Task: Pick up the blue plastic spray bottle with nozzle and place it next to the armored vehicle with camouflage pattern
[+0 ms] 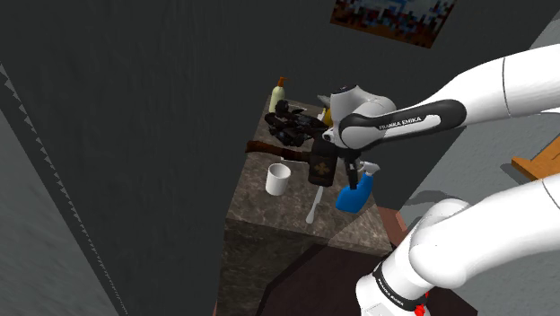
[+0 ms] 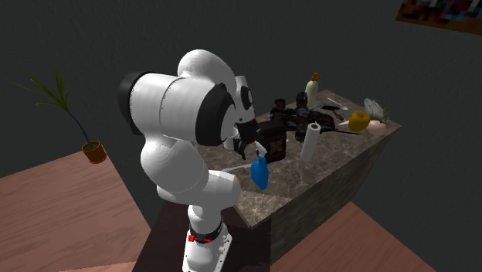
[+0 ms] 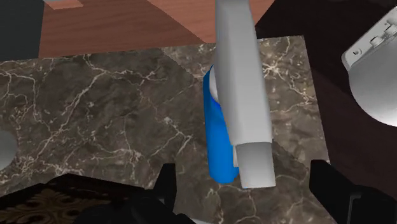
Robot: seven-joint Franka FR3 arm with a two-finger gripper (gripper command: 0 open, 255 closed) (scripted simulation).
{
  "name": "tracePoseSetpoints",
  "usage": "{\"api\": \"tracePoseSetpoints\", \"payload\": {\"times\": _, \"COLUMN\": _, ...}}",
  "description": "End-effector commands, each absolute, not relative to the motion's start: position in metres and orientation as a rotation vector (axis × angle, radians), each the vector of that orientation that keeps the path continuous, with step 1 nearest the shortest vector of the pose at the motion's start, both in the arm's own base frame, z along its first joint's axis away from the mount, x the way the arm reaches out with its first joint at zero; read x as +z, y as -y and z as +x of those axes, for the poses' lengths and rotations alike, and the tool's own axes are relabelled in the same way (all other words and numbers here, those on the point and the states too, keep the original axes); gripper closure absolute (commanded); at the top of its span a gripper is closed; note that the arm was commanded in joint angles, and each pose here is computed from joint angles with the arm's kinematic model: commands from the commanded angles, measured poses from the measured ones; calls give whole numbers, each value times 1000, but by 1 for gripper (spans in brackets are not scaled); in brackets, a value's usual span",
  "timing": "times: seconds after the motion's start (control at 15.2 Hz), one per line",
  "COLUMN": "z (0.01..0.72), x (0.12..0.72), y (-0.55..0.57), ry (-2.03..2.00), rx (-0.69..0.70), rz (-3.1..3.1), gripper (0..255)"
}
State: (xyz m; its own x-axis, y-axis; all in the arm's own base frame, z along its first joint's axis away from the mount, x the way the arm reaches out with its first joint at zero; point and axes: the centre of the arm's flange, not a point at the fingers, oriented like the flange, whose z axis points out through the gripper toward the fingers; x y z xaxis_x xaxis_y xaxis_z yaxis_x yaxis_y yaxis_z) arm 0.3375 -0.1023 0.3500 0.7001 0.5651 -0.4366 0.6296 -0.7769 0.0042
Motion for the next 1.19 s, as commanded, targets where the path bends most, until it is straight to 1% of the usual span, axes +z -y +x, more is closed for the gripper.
{"api": "tracePoseSetpoints", "payload": {"times": 0.0, "z": 339, "x": 335, "y": 107, "ry": -1035, "rx": -647, "rz": 2715, "gripper": 0}}
{"api": "tracePoseSetpoints", "payload": {"times": 0.46, "z": 326, "x": 300, "y": 119, "ry": -1035, "rx": -647, "rz": 2715, "gripper": 0}}
{"api": "tracePoseSetpoints", "payload": {"times": 0.99, "z": 326, "x": 300, "y": 119, "ry": -1035, "rx": -647, "rz": 2715, "gripper": 0}}
{"api": "tracePoseSetpoints", "payload": {"times": 1.06, "z": 326, "x": 300, "y": 119, "ry": -1035, "rx": -647, "rz": 2715, "gripper": 255}}
{"api": "tracePoseSetpoints", "payload": {"times": 1.12, "z": 326, "x": 300, "y": 119, "ry": -1035, "rx": -647, "rz": 2715, "gripper": 255}}
